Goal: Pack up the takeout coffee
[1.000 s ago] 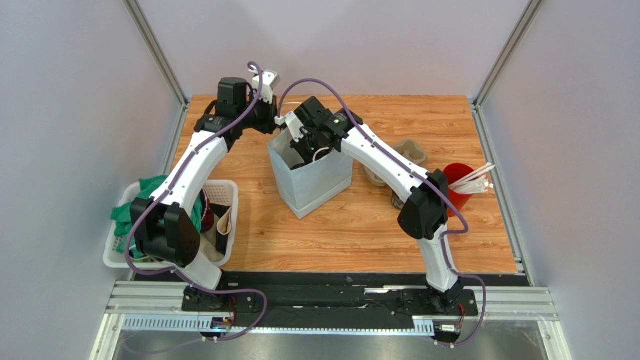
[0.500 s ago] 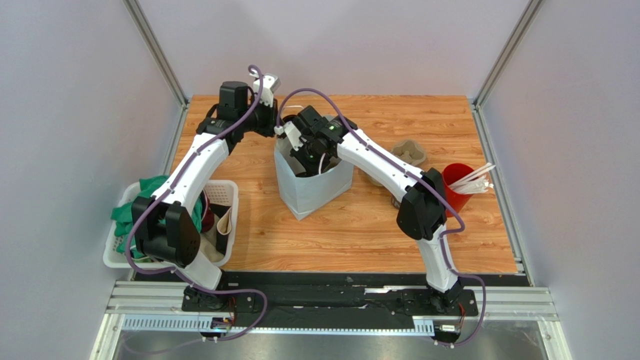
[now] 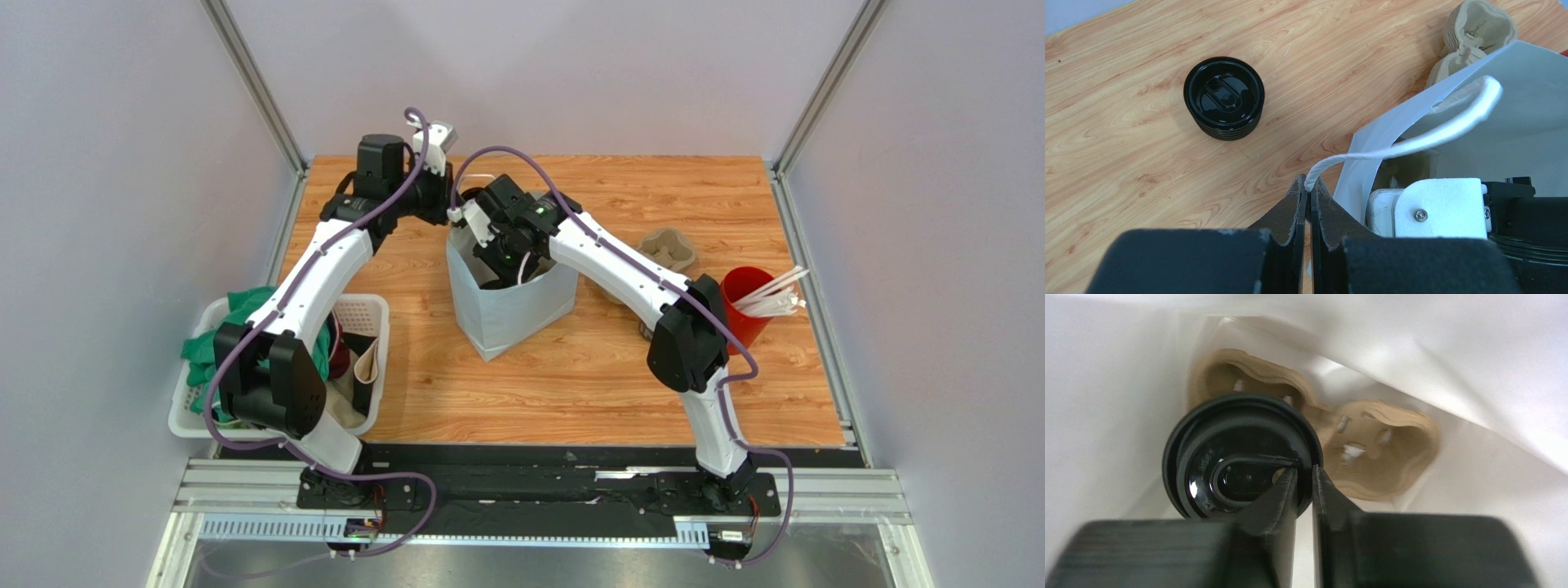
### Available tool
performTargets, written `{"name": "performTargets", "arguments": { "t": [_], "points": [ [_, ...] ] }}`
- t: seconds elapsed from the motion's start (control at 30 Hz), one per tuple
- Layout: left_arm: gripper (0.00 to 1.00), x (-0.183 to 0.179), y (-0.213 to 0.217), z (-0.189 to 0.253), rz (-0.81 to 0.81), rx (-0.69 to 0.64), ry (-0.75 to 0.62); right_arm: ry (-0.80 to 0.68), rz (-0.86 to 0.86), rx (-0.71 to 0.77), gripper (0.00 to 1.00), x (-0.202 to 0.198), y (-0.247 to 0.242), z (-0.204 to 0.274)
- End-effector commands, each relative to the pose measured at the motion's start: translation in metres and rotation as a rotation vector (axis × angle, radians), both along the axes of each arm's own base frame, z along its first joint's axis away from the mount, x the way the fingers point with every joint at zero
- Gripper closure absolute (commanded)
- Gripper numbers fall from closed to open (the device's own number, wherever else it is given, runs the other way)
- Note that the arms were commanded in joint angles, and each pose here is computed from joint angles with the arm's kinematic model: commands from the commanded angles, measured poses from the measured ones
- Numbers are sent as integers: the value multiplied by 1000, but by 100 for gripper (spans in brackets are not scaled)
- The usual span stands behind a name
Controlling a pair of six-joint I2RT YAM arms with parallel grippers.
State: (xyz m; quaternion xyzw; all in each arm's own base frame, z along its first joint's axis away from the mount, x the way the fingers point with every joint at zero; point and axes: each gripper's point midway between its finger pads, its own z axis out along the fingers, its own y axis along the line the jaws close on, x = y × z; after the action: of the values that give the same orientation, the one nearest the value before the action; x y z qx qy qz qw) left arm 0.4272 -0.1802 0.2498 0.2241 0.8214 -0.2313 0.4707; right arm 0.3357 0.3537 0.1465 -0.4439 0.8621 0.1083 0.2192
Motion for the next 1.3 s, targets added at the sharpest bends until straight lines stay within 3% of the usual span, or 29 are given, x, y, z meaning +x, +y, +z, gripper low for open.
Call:
{"name": "performTargets", "arguments": {
  "t": [0.0, 0.13, 0.23, 0.73, 1.03, 1.13, 1.27],
  "points": [
    [100, -9, -1, 15, -23, -19, -32, -19, 51, -34, 73, -5, -2, 5],
    [100, -10, -1, 13, -26, -18, -26, -90, 82, 37, 54, -3, 1, 44],
    [100, -10, -1, 14, -28, -17, -27, -130, 106, 75, 48, -2, 5, 65],
    [98, -17, -8, 24, -79, -42, -41, -274, 118, 221, 36, -1, 5, 140],
    [70, -21, -14, 36, -136, -52, -57, -513, 12, 344, 26, 17, -39, 237],
    [62, -21, -18, 41, -161, -59, -51, -580, -43, 364, 25, 20, -70, 266],
    [45, -14, -21, 57, -171, -64, -73, -661, -121, 368, 24, 11, -124, 296]
  ]
}}
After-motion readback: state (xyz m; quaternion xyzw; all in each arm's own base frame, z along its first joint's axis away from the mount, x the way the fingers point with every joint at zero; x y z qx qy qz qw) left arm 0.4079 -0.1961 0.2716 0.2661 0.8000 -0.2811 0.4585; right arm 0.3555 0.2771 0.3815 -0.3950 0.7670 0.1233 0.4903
